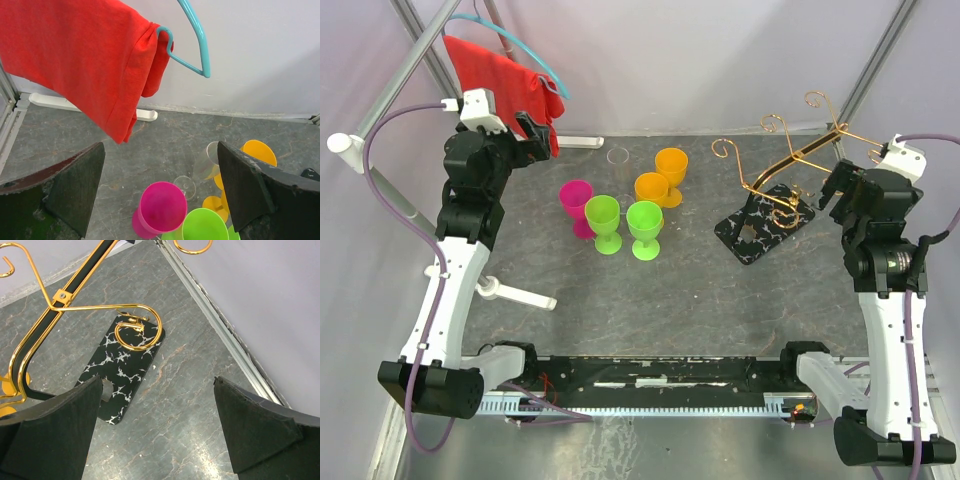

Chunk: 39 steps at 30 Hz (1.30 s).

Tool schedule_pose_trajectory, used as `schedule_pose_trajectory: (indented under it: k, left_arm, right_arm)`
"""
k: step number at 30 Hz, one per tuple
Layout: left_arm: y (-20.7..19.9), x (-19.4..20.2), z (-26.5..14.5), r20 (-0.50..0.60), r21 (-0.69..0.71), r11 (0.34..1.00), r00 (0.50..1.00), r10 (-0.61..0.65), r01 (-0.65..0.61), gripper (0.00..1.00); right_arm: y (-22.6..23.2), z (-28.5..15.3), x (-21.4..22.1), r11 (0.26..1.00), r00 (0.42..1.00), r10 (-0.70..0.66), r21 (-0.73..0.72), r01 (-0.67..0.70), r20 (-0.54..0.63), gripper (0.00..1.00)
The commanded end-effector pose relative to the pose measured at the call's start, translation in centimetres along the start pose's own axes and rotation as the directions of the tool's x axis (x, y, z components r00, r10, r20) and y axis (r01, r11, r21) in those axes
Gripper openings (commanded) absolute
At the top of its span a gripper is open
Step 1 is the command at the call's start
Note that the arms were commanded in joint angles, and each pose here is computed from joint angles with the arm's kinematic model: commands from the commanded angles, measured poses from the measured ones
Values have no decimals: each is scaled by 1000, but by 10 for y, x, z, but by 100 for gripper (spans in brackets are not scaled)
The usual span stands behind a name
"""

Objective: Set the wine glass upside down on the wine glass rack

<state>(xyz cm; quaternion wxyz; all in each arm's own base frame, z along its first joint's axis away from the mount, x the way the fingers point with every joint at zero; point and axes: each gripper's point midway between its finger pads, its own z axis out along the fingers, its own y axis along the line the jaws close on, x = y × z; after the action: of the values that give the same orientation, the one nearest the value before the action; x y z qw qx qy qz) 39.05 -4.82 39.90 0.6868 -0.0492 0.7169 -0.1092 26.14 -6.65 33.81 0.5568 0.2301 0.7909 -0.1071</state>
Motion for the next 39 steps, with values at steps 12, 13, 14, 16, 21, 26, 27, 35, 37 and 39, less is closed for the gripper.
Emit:
schedule_pose_trajectory:
  k: [12,13,14,16,21,26,27,35,37,39]
  left_arm:
    - [2,1,-5,-5,-7,1000,1000,17,-17,99]
    - [2,2,-5,-7,-4,1000,1000,15,-16,99]
    - [1,2,-6,-8,-1,1000,1000,14,-14,99]
    - [2,4,-6,-12,-2,1000,1000,15,-15,99]
    - [4,11,-6,-25,-6,1000,999,25,-25,99]
    - [7,17,-5,-37,-14,999,999,33,-34,99]
    - [7,18,-5,-39,-17,999,999,35,-36,99]
    - [17,27,-1,-52,-56,997,997,50,-53,99]
    - [17,30,0,-56,-58,997,997,46,-50,99]
    - [18,32,0,-60,-61,997,997,44,-47,99]
  right_arm:
    - [50,-11,-44,970,996,-78,-236,65,-46,100]
    - [54,-7,-46,969,995,-80,-240,64,-57,100]
    - [57,-1,-50,969,994,-84,-238,66,-68,100]
    - [62,10,-52,971,992,-92,-228,70,-86,100]
    - [73,36,-43,973,982,-110,-218,76,-152,100]
    - [87,61,-28,971,980,-85,-235,41,-181,100]
    - [90,65,-26,970,981,-76,-240,31,-180,100]
    - [113,92,-15,961,979,3,-271,-59,-204,100]
    - [117,98,-10,959,976,14,-273,-75,-219,100]
    - [119,104,-5,960,973,24,-265,-87,-231,100]
